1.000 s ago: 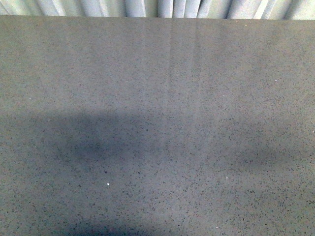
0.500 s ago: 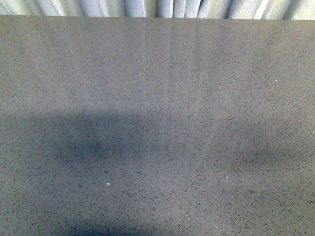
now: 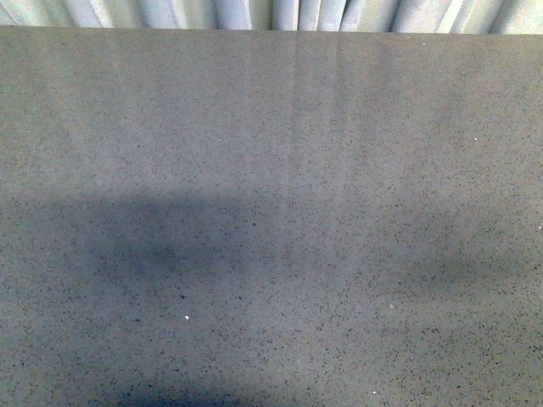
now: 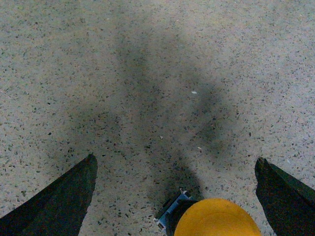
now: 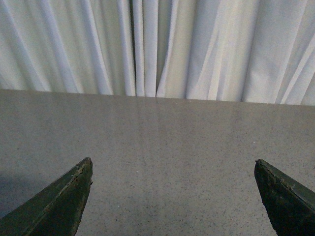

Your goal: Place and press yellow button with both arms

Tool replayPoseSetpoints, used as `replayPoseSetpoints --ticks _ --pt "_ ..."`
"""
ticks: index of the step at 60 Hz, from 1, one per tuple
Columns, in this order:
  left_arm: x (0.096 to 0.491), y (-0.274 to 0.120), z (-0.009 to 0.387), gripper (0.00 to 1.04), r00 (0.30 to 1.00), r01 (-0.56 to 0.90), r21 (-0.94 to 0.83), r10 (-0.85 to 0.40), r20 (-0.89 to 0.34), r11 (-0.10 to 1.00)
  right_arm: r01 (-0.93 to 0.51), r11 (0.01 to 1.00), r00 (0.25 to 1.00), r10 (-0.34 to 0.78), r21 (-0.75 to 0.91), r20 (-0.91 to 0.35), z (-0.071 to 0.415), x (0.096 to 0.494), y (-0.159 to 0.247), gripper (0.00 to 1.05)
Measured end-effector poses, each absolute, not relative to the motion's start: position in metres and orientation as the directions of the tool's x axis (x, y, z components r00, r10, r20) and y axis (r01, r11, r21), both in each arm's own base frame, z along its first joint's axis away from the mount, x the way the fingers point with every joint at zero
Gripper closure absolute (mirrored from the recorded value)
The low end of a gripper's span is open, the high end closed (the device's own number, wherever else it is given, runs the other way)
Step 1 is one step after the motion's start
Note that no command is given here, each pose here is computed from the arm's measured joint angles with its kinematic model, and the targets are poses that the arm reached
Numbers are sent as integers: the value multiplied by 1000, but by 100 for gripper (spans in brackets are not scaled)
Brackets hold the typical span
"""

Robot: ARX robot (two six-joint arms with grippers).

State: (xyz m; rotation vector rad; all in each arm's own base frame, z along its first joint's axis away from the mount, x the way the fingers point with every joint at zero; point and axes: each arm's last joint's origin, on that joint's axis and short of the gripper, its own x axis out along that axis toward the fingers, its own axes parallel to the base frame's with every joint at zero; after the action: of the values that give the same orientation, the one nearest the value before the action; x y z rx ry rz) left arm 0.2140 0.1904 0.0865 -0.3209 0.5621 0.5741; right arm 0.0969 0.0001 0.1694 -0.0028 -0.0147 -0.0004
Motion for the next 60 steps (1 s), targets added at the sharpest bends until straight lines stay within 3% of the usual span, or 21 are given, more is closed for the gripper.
replayPoseSetpoints --ticks 39,47,58,60 --pt "215 187 82 10 701 -559 -91 411 -583 824 0 1000 1000 0 -3 14 169 97 0 9" --pt "214 186 81 26 699 -556 -87 408 -587 827 0 1000 1000 0 -3 15 169 97 0 9" --pt "213 185 80 67 702 -548 -82 404 -587 832 0 1000 1000 0 -3 14 169 97 0 9" --pt "213 185 80 71 701 -547 -80 404 -587 833 0 1000 1000 0 -3 15 169 97 0 9"
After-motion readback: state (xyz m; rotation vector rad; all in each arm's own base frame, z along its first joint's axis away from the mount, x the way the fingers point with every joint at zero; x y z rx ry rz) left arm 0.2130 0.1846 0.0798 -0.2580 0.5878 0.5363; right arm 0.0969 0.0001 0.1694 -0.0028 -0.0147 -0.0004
